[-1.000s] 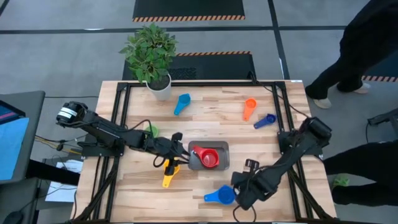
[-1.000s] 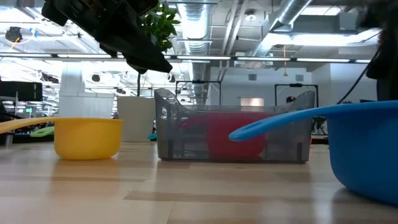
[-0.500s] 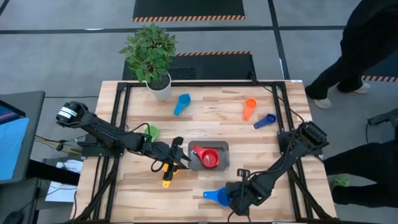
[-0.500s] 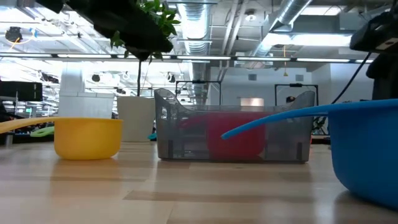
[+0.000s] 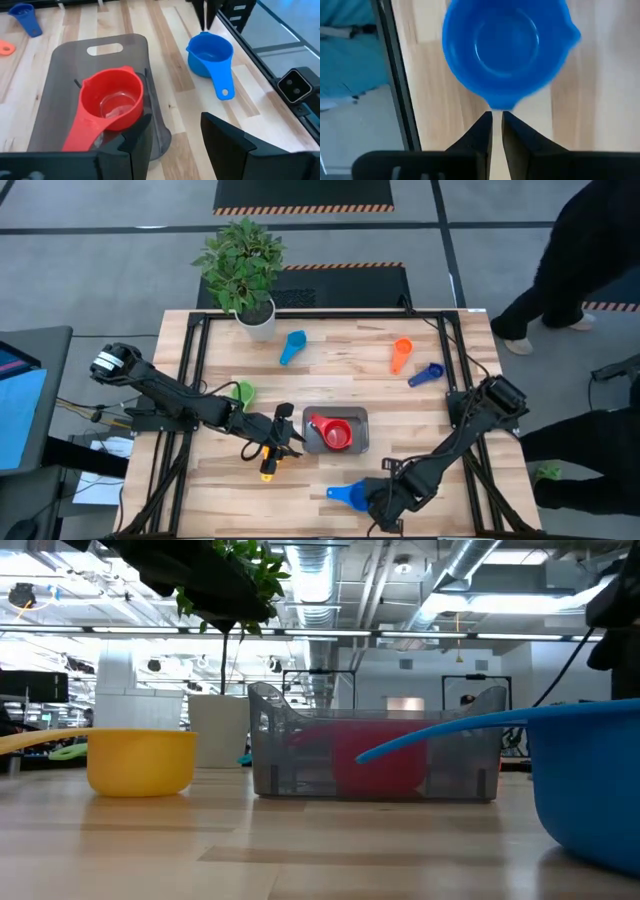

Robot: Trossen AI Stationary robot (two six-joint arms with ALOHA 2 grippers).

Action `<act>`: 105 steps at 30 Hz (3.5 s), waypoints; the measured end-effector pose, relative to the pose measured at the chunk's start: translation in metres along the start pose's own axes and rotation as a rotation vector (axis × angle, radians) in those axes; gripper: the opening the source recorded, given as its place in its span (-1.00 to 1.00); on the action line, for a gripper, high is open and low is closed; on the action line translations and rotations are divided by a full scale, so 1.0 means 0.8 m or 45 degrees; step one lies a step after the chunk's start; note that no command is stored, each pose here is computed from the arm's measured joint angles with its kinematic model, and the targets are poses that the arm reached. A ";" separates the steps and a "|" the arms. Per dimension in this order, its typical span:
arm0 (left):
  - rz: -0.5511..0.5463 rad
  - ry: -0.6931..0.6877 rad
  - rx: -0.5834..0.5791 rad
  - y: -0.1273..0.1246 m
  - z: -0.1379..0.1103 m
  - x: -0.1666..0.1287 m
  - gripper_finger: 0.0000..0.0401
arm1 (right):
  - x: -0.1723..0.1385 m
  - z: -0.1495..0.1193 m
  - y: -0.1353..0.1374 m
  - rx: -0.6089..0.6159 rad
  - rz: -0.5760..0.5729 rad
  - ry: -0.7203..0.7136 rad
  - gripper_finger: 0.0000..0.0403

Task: Nest measuring cups in basket
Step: Adjust the blue measuring cup, then stack the blue measuring cup on top of the red measuring cup into the black bin

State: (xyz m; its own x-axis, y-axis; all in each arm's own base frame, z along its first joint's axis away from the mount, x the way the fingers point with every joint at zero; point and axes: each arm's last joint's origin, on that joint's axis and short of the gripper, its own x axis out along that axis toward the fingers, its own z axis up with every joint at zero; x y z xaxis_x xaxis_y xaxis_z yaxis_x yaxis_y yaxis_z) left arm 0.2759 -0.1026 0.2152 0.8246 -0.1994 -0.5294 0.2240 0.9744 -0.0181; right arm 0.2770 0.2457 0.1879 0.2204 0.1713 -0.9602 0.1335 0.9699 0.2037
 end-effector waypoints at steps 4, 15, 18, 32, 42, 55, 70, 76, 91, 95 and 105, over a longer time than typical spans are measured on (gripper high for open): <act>0.004 0.001 0.000 0.000 0.000 0.000 -0.21 | 0.010 -0.003 -0.006 0.009 0.005 -0.011 -0.68; 0.012 0.016 0.002 0.001 -0.002 0.000 -0.21 | 0.013 0.034 -0.023 -0.073 0.069 -0.148 -0.68; 0.012 0.017 0.002 0.001 -0.002 0.000 -0.21 | 0.012 0.047 -0.031 -0.111 0.084 -0.192 -0.68; -0.123 0.023 -0.133 -0.011 -0.002 -0.001 -0.21 | -0.001 0.046 -0.035 -0.117 0.030 -0.156 -0.68; 0.056 -0.070 -0.307 -0.094 -0.011 0.015 -0.21 | -0.009 -0.017 -0.025 -0.028 -0.259 0.117 -0.68; 0.335 0.356 -0.119 -0.116 0.076 0.100 -0.21 | -0.021 -0.098 0.001 0.222 -0.563 0.036 -0.68; 0.266 0.517 -0.431 -0.085 0.068 0.123 -0.01 | -0.028 -0.155 0.028 0.343 -0.541 -0.183 -0.68; 0.271 0.495 -0.480 -0.090 0.058 0.144 0.00 | -0.028 -0.157 0.028 0.355 -0.548 -0.185 -0.68; 0.263 0.545 -0.515 -0.094 0.030 0.177 0.00 | -0.028 -0.154 0.027 0.342 -0.544 -0.198 -0.68; 0.260 0.558 -0.510 -0.094 0.029 0.177 0.00 | -0.028 -0.154 0.028 0.340 -0.543 -0.200 -0.68; 0.270 0.554 -0.499 -0.094 0.052 0.161 -0.09 | -0.027 -0.154 0.029 0.341 -0.529 -0.202 -0.68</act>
State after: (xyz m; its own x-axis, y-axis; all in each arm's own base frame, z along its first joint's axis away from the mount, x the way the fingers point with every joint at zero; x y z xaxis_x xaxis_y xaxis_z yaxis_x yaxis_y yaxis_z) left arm 0.3869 -0.2059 0.1838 0.5243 -0.0171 -0.8514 -0.1968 0.9703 -0.1407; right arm 0.1566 0.2857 0.1898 0.2374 -0.2670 -0.9340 0.4789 0.8687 -0.1267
